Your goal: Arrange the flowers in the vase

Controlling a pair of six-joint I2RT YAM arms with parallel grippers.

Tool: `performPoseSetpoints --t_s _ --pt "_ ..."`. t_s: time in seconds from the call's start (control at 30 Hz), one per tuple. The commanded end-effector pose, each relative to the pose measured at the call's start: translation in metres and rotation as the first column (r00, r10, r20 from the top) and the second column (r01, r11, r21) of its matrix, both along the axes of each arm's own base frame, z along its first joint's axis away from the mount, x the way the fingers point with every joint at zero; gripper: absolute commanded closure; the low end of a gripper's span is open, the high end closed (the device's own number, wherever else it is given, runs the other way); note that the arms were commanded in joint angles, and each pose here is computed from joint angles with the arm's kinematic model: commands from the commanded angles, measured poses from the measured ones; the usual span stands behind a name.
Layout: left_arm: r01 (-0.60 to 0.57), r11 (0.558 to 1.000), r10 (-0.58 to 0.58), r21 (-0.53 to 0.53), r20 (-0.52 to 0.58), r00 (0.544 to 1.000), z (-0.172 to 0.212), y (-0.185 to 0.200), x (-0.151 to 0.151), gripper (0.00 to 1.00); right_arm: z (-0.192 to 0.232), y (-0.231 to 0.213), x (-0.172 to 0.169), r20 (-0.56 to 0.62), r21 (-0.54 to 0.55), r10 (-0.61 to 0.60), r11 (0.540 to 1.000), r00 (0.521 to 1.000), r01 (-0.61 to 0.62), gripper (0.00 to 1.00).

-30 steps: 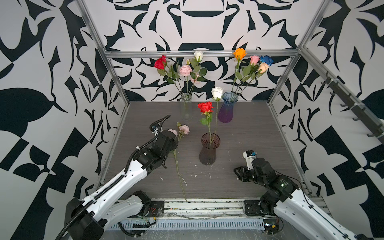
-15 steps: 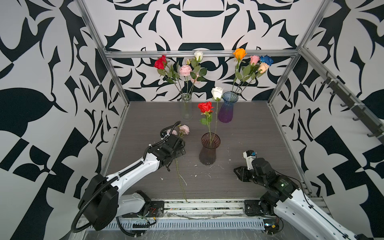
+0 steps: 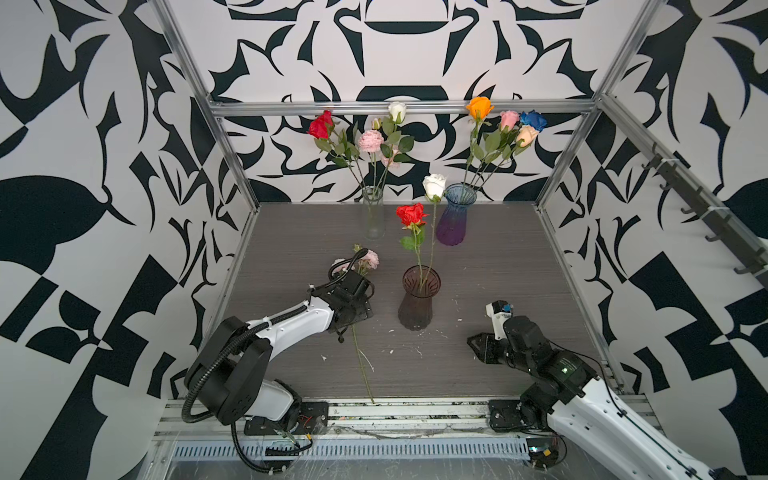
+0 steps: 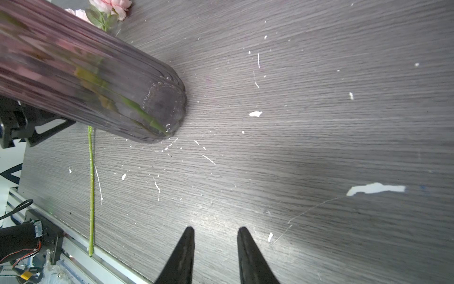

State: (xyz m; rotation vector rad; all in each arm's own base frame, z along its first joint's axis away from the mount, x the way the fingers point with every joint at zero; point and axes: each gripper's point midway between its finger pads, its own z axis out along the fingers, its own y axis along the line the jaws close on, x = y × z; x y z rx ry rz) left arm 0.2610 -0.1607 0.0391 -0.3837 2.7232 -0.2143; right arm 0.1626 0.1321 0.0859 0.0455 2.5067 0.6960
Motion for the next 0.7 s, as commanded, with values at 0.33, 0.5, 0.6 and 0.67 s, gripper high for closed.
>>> performPoseSetpoints --t_s 0.33,0.5,0.6,0.67 --pt "-0.006 0.999 0.009 0.045 -0.069 0.998 -0.027 0.013 -0.007 0.53 0.005 0.002 0.004 0.035 0.000 0.009 1.000 0.999 -0.009 0.67" --pt "-0.006 0.999 0.010 0.054 -0.083 0.996 -0.032 0.015 -0.008 0.64 0.004 0.002 0.004 0.034 -0.002 0.009 1.000 0.999 -0.009 0.67" --pt "-0.005 0.998 0.010 0.058 -0.088 0.996 -0.033 0.017 -0.009 0.65 0.004 0.002 0.004 0.032 -0.002 0.008 1.000 0.999 -0.008 0.67" --pt "0.003 0.998 0.002 0.058 -0.090 0.996 -0.033 0.017 -0.009 0.66 0.004 0.002 0.004 0.030 -0.003 0.010 1.000 0.999 -0.010 0.67"
